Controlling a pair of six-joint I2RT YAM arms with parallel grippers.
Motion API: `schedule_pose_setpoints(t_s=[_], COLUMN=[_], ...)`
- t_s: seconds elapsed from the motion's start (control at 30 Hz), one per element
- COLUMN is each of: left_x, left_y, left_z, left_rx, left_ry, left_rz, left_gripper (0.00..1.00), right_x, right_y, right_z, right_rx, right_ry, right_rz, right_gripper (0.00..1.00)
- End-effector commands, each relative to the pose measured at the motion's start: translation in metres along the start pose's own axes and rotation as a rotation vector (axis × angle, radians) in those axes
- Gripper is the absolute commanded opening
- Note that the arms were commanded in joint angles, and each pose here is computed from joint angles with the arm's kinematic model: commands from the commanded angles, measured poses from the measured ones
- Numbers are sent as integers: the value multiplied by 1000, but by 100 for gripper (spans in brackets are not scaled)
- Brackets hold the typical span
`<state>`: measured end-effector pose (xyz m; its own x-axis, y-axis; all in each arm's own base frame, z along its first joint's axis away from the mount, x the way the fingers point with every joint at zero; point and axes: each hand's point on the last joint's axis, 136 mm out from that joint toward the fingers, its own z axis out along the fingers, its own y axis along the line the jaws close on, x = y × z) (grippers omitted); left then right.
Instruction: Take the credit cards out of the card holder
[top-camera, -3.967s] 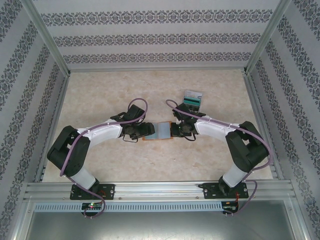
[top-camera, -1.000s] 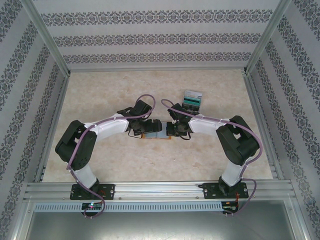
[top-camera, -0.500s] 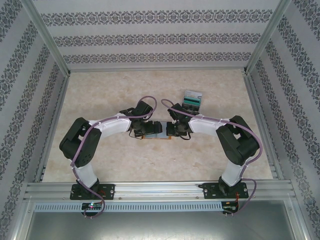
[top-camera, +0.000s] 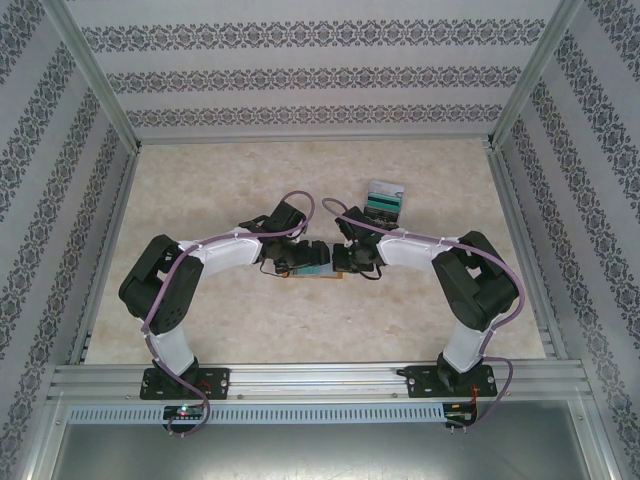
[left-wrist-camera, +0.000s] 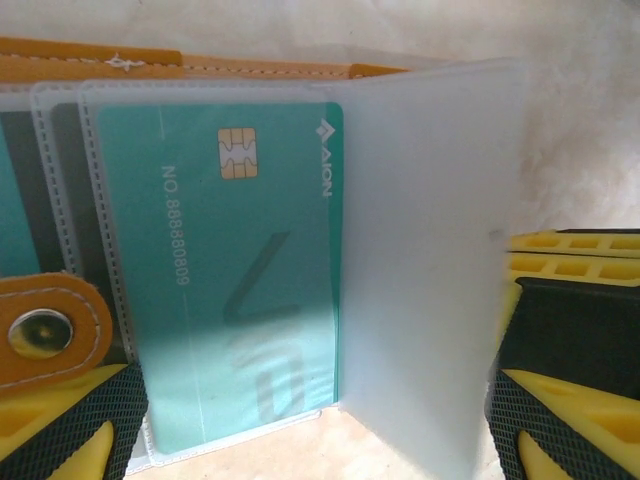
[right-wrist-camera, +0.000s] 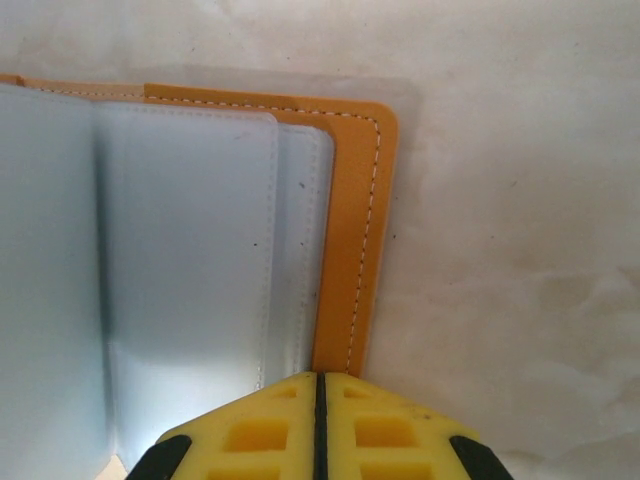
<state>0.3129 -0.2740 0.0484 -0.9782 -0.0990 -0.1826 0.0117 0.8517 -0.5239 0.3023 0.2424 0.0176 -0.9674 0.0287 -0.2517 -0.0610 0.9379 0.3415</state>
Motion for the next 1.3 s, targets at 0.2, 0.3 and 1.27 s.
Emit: schedule_pose_setpoints(t_s=[0.2, 0.3, 1.27], left_x=[-1, -3, -2], left_y=[-21, -26, 41], left_z=[-11, -15, -48], left_rx=[51, 62, -73], left_ry=[-11, -21, -106], left_rz=[45, 50, -50], left_gripper=[95, 94, 47], right_x=[1, -11, -38], right_y=[-4, -9, 65], right_z=[-2, -17, -61], right_rx=[17, 22, -201], right_ry=[0, -53, -123], right_rz=[13, 26, -22], right_gripper=[0, 6, 14])
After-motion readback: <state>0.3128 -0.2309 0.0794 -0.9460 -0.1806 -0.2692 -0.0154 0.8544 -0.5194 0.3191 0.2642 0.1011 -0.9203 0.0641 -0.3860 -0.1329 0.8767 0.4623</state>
